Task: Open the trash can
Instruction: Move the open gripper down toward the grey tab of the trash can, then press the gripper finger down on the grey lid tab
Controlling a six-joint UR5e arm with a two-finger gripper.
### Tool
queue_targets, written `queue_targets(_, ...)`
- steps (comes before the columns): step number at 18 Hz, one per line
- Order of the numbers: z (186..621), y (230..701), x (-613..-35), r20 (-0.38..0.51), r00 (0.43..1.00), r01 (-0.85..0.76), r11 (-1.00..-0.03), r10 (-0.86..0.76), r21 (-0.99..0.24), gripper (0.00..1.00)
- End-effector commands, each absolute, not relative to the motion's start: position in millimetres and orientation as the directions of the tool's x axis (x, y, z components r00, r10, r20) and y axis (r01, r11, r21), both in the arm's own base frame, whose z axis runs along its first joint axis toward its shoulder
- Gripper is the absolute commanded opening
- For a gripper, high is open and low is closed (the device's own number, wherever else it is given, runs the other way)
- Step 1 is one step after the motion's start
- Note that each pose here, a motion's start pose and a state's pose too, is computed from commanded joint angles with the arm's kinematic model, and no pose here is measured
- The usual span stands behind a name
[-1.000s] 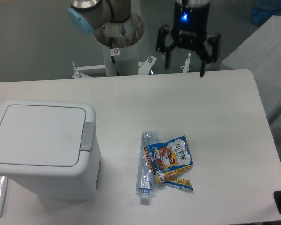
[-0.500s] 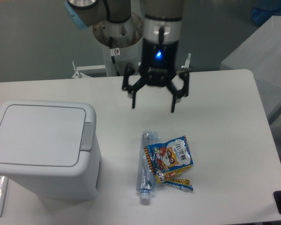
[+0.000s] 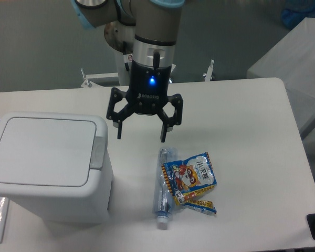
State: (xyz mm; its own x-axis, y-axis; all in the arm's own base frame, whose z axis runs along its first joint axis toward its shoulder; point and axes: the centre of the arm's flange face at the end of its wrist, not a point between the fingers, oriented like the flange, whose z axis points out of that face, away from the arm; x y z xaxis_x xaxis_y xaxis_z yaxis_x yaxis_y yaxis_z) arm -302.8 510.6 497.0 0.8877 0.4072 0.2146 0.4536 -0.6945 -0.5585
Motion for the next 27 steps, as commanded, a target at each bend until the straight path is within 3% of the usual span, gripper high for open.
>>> queue_targets(7,488.2,540.0,-298.6,0.24,0.883,0.466,-0.691,0.404,-0.552,1.0)
queue_targets(27,472.5,545.0,-304.7,0.24,0.88,0.472,-0.704,0.409,-0.531,1.0)
